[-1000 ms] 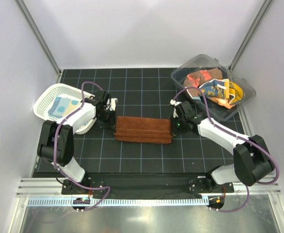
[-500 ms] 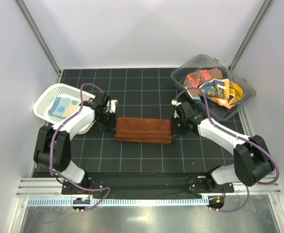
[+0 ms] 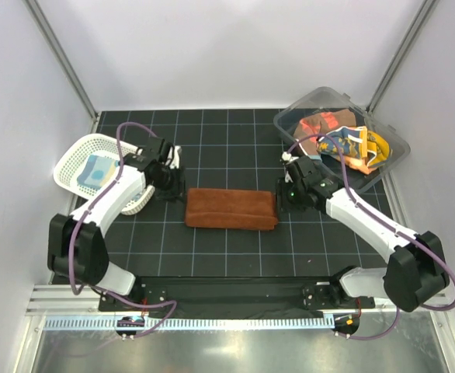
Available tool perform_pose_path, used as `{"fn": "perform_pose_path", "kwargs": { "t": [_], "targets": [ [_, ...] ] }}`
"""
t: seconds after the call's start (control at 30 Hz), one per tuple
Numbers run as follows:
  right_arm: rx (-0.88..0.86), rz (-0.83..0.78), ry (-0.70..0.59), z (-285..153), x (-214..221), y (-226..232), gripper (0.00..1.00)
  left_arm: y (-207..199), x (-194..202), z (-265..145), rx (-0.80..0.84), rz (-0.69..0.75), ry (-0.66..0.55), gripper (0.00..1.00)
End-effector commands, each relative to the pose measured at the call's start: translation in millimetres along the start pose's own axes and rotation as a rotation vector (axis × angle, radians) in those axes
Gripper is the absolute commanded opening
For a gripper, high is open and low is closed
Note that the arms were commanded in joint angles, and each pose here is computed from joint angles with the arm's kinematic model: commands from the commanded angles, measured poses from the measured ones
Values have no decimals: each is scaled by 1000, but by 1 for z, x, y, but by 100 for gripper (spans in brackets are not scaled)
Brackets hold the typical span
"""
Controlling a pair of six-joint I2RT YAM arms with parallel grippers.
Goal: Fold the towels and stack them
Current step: Fold the towel
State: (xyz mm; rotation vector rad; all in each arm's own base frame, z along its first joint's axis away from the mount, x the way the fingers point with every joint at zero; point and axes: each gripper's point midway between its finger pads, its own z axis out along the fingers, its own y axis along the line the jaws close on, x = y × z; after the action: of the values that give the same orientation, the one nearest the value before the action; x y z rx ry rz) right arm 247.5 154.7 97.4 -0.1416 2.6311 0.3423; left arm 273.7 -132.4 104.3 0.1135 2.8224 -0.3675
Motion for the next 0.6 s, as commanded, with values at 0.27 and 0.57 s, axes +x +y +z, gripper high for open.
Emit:
{"fn": "perform_pose_path", "kwargs": {
  "t": [0.27,0.57],
  "targets": [
    [-165,159,-24,40,-9,35,44,-55,-3,43,273,-232,-24,42],
    [-112,198,-65,34,10,18,44,-20,10,48,75,-268,-30,43]
  ]
}}
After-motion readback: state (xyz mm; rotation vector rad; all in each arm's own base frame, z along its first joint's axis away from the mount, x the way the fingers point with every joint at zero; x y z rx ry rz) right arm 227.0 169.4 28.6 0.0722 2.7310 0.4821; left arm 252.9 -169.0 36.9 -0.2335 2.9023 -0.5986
